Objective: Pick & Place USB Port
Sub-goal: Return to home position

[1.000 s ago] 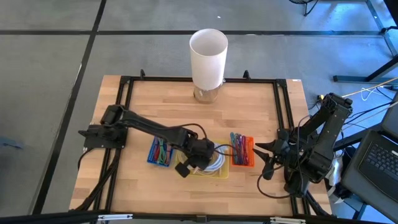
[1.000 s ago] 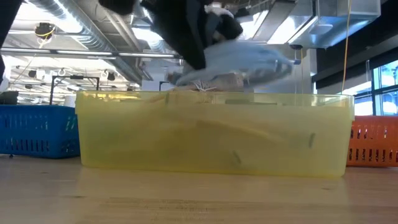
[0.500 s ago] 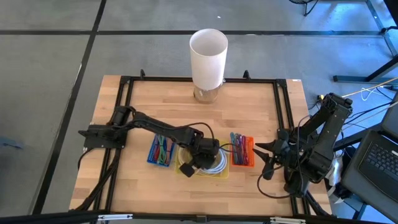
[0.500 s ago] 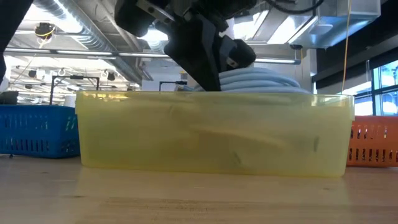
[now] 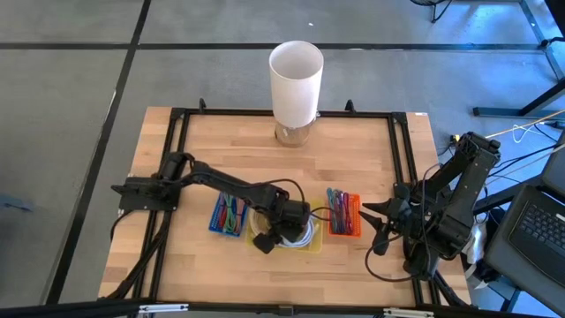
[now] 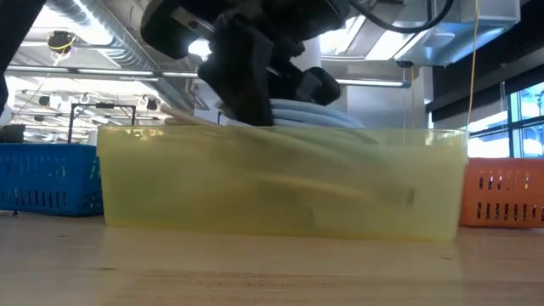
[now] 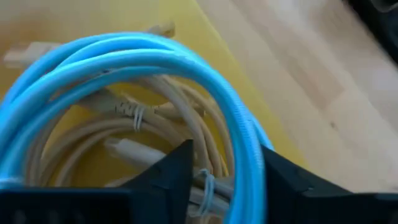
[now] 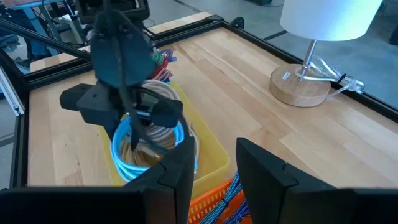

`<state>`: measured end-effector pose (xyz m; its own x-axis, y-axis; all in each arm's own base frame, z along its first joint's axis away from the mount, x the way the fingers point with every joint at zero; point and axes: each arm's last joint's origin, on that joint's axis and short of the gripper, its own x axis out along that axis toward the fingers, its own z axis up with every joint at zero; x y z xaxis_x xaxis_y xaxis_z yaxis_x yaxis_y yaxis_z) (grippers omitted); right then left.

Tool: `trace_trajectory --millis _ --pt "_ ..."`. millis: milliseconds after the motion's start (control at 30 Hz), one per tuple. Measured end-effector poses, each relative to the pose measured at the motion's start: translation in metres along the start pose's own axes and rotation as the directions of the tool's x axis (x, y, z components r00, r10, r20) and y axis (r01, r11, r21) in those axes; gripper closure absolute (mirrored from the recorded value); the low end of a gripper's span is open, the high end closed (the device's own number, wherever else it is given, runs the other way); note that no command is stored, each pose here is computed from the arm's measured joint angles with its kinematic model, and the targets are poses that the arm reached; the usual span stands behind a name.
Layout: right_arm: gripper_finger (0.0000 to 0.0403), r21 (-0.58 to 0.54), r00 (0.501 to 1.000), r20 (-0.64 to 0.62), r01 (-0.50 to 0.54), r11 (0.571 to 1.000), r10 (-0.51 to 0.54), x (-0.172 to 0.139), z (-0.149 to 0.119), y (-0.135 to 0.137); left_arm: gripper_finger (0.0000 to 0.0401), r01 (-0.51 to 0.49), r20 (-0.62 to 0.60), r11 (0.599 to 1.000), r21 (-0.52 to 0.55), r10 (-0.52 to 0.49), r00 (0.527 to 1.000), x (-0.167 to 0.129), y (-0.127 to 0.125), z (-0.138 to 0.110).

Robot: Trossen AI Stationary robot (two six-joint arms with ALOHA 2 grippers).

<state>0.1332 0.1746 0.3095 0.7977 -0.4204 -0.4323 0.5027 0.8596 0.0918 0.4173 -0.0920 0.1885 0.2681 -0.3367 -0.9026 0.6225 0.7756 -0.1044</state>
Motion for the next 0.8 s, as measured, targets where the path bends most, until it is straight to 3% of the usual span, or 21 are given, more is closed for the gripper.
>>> trace_trajectory --millis 133,300,500,600,800 --pt "0.0281 0.0 1.0 0.0 0.0 1.0 0.0 0.0 0.0 0.0 0.0218 -0.093 -0.112 0.996 0.009 0.094 0.989 -0.014 -0.006 0.007" --pt "0.0281 0.004 1.0 0.0 -0.002 1.0 0.002 0.0 0.0 0.0 0.0186 -0.195 -0.063 0.978 0.071 0.199 0.978 -0.04 -0.007 0.03" --pt "0.0281 0.016 1.0 -0.021 -0.008 1.0 0.009 0.0 -0.001 0.002 0.0176 -0.208 0.012 0.972 0.11 0.208 0.978 -0.063 -0.016 0.05" --pt "0.0281 0.014 0.999 -0.045 -0.009 1.0 0.01 0.0 -0.001 0.002 0.0179 -0.179 0.015 0.981 0.074 0.179 0.984 -0.081 -0.02 0.056" --pt "0.0281 -0.015 1.0 -0.019 -0.017 1.0 0.017 0.0 -0.001 0.003 0.0178 -0.128 0.153 0.992 0.003 0.126 0.98 -0.14 -0.041 0.055"
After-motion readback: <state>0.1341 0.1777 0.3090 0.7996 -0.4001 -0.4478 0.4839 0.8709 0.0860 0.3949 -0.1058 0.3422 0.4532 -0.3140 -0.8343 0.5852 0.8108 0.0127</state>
